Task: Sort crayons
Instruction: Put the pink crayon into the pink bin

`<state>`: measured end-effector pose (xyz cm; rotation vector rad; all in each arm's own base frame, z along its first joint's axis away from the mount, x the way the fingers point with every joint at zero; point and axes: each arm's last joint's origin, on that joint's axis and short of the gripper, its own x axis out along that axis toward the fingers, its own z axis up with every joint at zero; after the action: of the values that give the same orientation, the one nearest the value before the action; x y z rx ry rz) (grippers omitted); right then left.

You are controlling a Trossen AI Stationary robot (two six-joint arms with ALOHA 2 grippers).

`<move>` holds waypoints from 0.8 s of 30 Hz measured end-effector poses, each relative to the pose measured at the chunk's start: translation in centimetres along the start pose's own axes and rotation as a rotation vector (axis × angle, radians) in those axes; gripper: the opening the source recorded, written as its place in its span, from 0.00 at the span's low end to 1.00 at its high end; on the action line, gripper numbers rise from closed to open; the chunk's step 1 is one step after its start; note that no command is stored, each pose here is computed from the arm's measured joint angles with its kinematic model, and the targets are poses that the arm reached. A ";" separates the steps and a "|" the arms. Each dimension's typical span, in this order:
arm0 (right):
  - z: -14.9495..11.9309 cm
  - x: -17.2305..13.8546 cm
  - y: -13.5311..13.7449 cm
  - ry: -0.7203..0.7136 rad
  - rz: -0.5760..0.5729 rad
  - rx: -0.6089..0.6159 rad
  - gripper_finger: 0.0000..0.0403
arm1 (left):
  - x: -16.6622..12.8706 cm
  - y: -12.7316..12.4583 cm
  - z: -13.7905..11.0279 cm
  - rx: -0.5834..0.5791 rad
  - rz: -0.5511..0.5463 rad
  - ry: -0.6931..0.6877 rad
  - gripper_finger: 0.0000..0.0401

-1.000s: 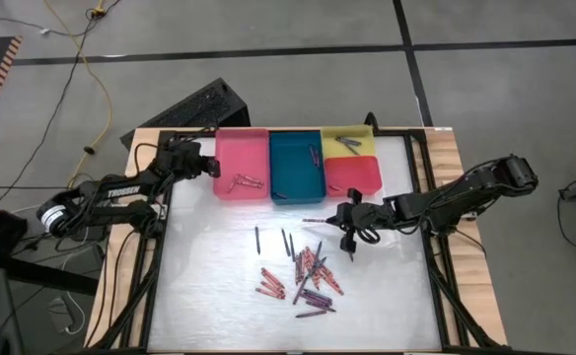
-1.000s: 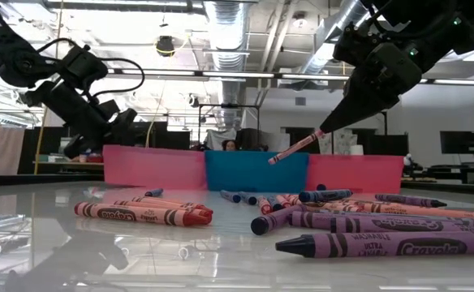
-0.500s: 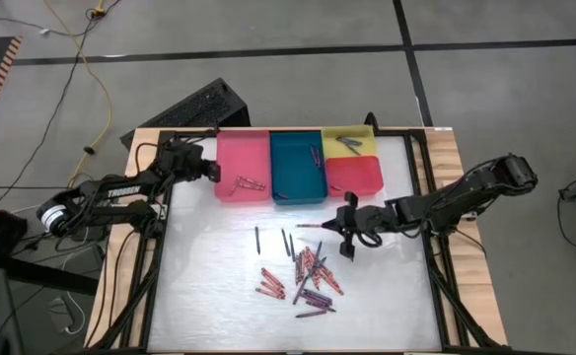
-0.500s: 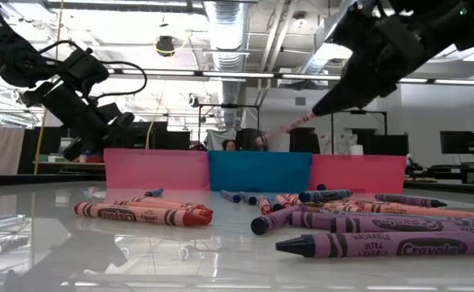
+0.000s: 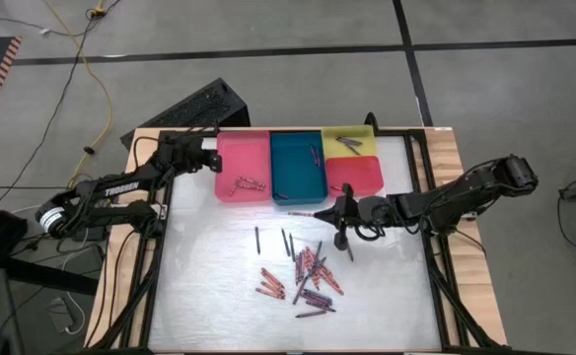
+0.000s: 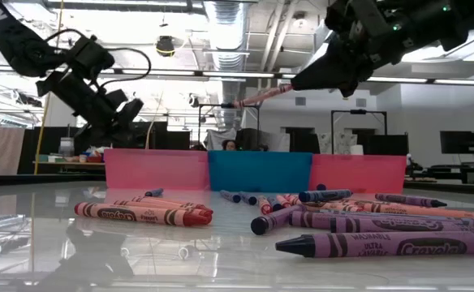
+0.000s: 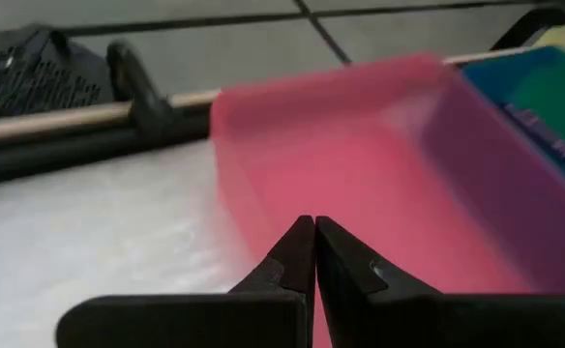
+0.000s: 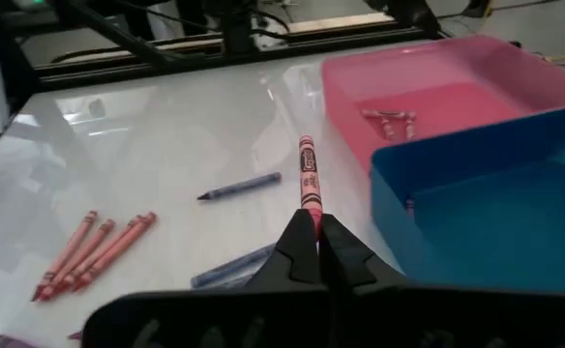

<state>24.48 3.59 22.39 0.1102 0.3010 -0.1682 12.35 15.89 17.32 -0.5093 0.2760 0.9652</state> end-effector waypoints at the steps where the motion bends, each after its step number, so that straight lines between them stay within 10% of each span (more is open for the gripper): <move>1: 0.0 0.1 -0.1 0.001 -0.005 0.001 0.00 | -0.2 -0.1 0.4 0.013 -0.003 -0.011 0.00; 12: 1.4 6.1 -0.5 -0.015 -0.097 -0.075 0.00 | -4.1 -2.9 6.0 0.054 -0.156 -0.205 0.00; 24: 5.9 18.3 -2.3 0.146 -0.220 -0.289 0.00 | -11.6 -5.1 5.6 0.052 -0.435 -0.220 0.00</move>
<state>42.98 -2.15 22.23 -0.1982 0.4798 -0.3331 10.28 8.16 28.66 -0.3900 -0.0108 0.5812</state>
